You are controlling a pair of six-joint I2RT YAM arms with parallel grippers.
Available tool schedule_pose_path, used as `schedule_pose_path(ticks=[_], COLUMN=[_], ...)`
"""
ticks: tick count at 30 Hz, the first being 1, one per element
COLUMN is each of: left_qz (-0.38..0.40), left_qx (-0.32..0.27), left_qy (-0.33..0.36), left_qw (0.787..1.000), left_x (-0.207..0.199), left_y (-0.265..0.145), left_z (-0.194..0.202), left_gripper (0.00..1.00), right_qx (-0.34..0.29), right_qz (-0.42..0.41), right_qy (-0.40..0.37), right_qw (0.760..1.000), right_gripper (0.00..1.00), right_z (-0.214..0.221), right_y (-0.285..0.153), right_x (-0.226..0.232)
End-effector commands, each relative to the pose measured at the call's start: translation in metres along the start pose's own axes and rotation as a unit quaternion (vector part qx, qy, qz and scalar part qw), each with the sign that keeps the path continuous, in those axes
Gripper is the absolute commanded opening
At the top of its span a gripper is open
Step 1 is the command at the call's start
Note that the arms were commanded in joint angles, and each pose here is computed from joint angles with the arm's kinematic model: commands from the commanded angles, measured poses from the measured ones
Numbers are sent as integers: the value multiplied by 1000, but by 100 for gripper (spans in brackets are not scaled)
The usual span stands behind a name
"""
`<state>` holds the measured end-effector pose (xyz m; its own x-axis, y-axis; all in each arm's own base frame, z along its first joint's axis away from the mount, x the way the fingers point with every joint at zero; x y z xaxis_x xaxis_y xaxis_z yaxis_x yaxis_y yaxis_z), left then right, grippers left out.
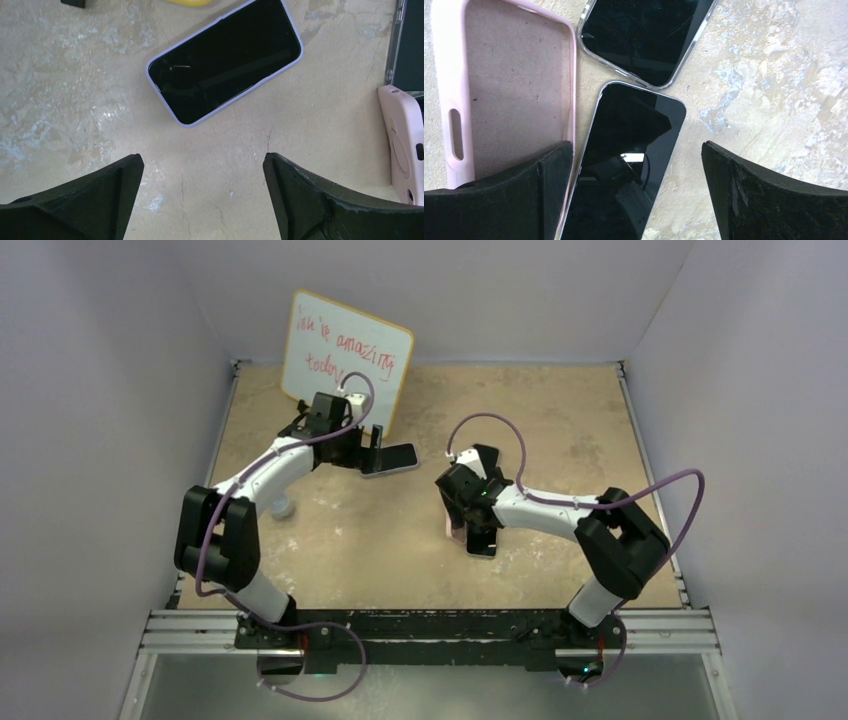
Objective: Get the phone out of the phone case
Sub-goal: Move the phone case to the center of the board, then pick up the phone case from the center of the board.
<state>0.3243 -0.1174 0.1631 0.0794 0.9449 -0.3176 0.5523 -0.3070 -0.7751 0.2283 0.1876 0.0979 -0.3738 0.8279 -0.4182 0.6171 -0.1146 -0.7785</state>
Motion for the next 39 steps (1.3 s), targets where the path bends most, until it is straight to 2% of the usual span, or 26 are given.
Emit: schedule_pose_path(ticks=[1, 6, 11, 14, 17, 21, 24, 28, 35, 39], left_qz=[-14, -26, -16, -4, -3, -4, -9, -7, 5, 11], left_qx=[-25, -11, 13, 20, 5, -18, -27, -34, -44, -47], left_qy=[38, 64, 81, 77, 70, 66, 65, 65, 65, 65], left_qw=[999, 998, 997, 997, 998, 998, 997, 997, 997, 997], left_x=[-7, -3, -2, -4, -6, -8, -6, -5, -9, -11], left_y=[1, 17, 34, 36, 29, 15, 9, 4, -4, -6], left_z=[-22, -26, -25, -22, -24, -27, -25, -21, -23, -24], left_gripper=[97, 98, 98, 98, 98, 98, 98, 98, 98, 98], right_qx=[24, -38, -111, -133, -116, -71, -56, -35, -31, -23], right_qz=[66, -36, -153, -178, -212, -215, -191, -167, -139, -126], right_qy=[-28, -6, 29, 39, 48, 68, 86, 72, 76, 76], right_qw=[997, 999, 981, 974, 969, 972, 976, 983, 987, 989], right_gripper=[99, 99, 99, 97, 90, 81, 70, 59, 41, 36], right_z=[2, -21, -40, -45, -42, -28, -23, -22, -29, -31], right_y=[-8, -33, -58, -62, -61, -51, -35, -22, -13, -8], right_x=[-21, -7, 5, 8, 22, 34, 28, 27, 22, 19])
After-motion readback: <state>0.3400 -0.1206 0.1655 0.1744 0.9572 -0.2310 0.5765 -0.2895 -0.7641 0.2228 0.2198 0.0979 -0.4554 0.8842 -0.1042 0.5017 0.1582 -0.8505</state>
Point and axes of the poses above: each gripper's point midway between its finger pads, its own y axis out along the fingers, its own x axis along the line the jaws close on, z = x × y, the point moved 8 cm from there along -y, back along the fingers, and after that the axes turned 14 degrees about -y, right-handed, at the moved point
